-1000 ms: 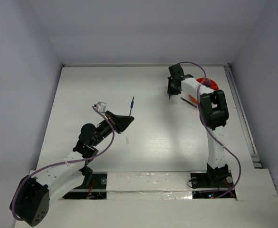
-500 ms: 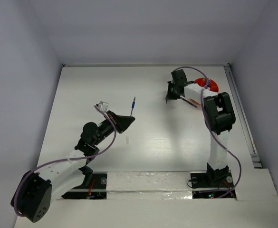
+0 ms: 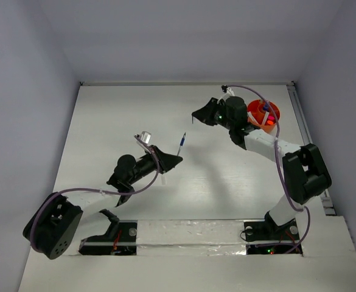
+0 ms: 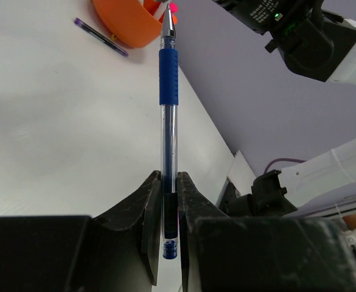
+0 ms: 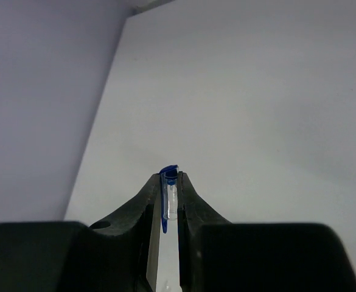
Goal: Sort the stationery into containers
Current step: Pick up the pen cap from the center of the board, then close the pen cap on the pen.
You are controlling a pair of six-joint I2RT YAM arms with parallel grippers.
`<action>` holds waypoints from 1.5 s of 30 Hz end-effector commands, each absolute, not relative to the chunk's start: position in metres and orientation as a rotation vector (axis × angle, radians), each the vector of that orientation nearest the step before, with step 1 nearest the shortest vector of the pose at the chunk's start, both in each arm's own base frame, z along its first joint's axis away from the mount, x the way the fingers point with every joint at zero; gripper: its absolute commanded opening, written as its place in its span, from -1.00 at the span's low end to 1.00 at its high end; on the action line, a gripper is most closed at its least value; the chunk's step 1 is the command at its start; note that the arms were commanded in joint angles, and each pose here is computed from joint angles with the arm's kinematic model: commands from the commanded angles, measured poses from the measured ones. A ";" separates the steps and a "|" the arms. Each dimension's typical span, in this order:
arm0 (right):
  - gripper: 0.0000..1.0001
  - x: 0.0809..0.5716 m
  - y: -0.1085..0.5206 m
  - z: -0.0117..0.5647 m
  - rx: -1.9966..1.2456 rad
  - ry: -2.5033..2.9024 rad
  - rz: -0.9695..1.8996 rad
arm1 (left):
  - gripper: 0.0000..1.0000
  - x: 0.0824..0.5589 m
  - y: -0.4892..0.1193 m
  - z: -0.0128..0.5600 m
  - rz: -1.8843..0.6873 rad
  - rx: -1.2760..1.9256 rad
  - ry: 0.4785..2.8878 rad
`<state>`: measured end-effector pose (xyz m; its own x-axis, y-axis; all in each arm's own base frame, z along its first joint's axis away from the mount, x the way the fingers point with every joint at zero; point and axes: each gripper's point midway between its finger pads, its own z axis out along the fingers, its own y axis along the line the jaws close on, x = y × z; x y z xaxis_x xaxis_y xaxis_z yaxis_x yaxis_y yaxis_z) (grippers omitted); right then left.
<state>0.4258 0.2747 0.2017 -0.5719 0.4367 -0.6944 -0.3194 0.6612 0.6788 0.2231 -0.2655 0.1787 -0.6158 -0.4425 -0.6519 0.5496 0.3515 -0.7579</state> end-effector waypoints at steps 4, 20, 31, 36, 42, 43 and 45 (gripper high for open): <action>-1.00 0.409 0.302 0.270 0.104 1.670 1.253 | -1.00 0.224 -0.276 0.213 -1.493 0.087 1.608; -1.00 0.343 0.314 0.296 0.067 1.545 1.378 | -1.00 0.238 -0.272 0.215 -1.448 0.005 1.626; -1.00 0.342 0.319 0.292 0.057 1.555 1.386 | -1.00 0.239 -0.271 0.223 -1.435 0.013 1.604; -1.00 0.346 0.322 0.293 0.051 1.556 1.384 | -1.00 0.237 -0.271 0.225 -1.444 0.024 1.600; -1.00 0.347 0.326 0.297 0.044 1.547 1.407 | -1.00 0.234 -0.273 0.227 -1.450 0.045 1.600; -1.00 0.347 0.327 0.296 0.045 1.549 1.408 | -1.00 0.234 -0.273 0.226 -1.450 0.048 1.606; -1.00 0.347 0.327 0.297 0.044 1.547 1.411 | -1.00 0.233 -0.273 0.228 -1.450 0.051 1.602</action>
<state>0.3465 0.3211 0.2621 -0.5429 0.5743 -0.6127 -0.4895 0.3764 0.7866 0.2338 -0.2682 0.1869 -0.6136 -0.5080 -0.6045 0.4901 0.3553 -0.7960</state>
